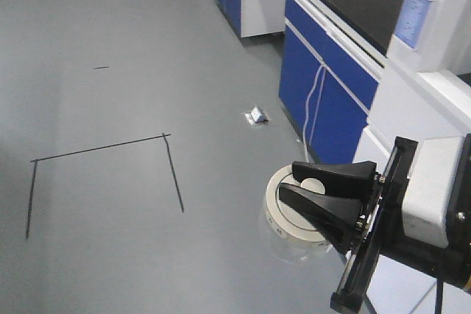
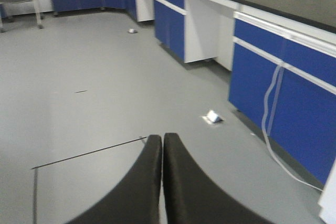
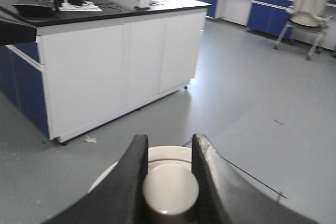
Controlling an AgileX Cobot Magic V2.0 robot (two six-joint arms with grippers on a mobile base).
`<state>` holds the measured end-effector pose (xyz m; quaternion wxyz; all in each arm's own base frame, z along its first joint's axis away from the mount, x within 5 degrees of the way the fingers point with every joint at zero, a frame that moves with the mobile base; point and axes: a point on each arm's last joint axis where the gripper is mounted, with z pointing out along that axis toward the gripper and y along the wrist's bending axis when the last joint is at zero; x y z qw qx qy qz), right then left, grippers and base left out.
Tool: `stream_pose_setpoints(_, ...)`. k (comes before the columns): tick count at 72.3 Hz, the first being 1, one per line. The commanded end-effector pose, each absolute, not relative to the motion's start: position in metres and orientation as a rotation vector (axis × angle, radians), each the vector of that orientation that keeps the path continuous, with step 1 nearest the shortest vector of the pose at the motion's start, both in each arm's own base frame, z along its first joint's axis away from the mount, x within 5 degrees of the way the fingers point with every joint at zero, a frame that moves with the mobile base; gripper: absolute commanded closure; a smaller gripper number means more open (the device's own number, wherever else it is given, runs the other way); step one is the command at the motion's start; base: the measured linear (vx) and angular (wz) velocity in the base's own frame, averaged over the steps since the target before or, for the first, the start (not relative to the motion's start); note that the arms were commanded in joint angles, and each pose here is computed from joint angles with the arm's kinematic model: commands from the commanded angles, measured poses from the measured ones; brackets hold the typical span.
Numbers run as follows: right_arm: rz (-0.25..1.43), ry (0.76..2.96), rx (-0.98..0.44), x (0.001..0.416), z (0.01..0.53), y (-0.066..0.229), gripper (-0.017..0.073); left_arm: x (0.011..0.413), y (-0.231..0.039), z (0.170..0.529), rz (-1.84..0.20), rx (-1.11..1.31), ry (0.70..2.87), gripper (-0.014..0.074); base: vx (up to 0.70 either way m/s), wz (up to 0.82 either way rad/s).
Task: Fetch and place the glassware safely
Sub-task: 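Drive the base across the lab holding the jar in the right gripper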
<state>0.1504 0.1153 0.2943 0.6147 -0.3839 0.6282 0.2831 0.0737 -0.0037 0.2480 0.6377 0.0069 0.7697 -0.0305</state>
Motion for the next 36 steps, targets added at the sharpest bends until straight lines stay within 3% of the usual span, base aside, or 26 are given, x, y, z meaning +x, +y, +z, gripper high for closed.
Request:
stream_pose_setpoints(1,0.702,1.370,-0.841,0.1486,0.3119,0.1156,0.0563,0.0753,-0.0053,0.2618,-0.098,0.017,1.675,0.0601,0.04,0.54)
stream_pose_setpoints(36,0.702,1.370,-0.841,0.1486,0.3119,0.1156,0.0563,0.0753,-0.0053,0.2618,-0.098,0.017,1.675,0.0601,0.07,0.51)
